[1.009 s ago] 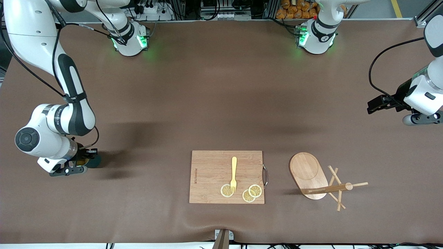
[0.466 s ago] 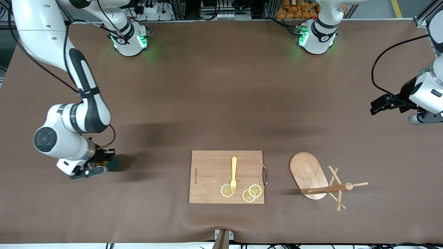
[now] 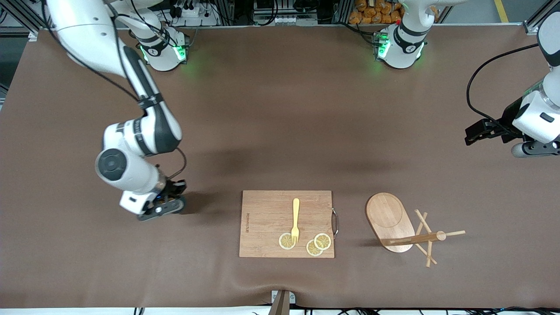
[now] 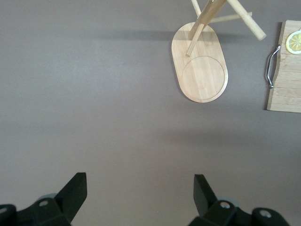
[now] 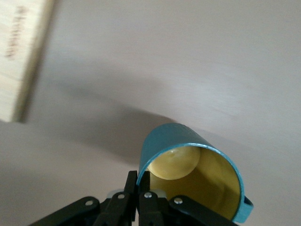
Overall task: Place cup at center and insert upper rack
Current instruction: 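Grasp the teal mug rim with the right gripper, then carry the teal mug with the right gripper toward the table center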
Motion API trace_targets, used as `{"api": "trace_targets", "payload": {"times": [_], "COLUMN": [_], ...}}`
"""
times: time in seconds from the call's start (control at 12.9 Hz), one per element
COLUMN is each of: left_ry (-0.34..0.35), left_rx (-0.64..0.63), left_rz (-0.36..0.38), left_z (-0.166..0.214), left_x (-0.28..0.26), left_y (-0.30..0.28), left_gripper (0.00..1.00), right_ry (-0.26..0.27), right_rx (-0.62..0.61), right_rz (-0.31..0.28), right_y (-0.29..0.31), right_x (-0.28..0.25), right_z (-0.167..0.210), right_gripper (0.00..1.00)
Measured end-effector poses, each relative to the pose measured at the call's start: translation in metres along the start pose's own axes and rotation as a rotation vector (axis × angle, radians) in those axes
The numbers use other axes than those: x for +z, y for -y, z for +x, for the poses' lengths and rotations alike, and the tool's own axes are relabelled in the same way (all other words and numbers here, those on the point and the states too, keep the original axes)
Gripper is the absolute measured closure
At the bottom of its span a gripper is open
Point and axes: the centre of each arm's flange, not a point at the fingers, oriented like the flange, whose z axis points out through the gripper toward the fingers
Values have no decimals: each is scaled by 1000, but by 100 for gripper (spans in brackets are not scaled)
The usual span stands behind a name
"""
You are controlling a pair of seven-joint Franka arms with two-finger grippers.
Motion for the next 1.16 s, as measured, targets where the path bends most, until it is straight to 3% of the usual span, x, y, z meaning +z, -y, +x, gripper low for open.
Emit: {"api": "trace_targets", "payload": {"times": [0.16,0.47,0.85,1.16], "left_ry": [0,1,15,32], "left_rx": [0,-2,-3,-3], "left_rz": [0,0,2,3], "left_z": [0,0,-1,-3], "left_x": [0,0,1,2], "left_y": [0,3,4,3], "left_gripper": [0,0,0,0], "right_ry": [2,9,39,51], "right_rx": [-28,90,235,275], "right_rz": [2,2,55,56], "right_y": [49,173,304,386], "right_x": [1,5,8,9], "right_z": [3,-6,-41,-77], "right_gripper": [96,96,96,96]}}
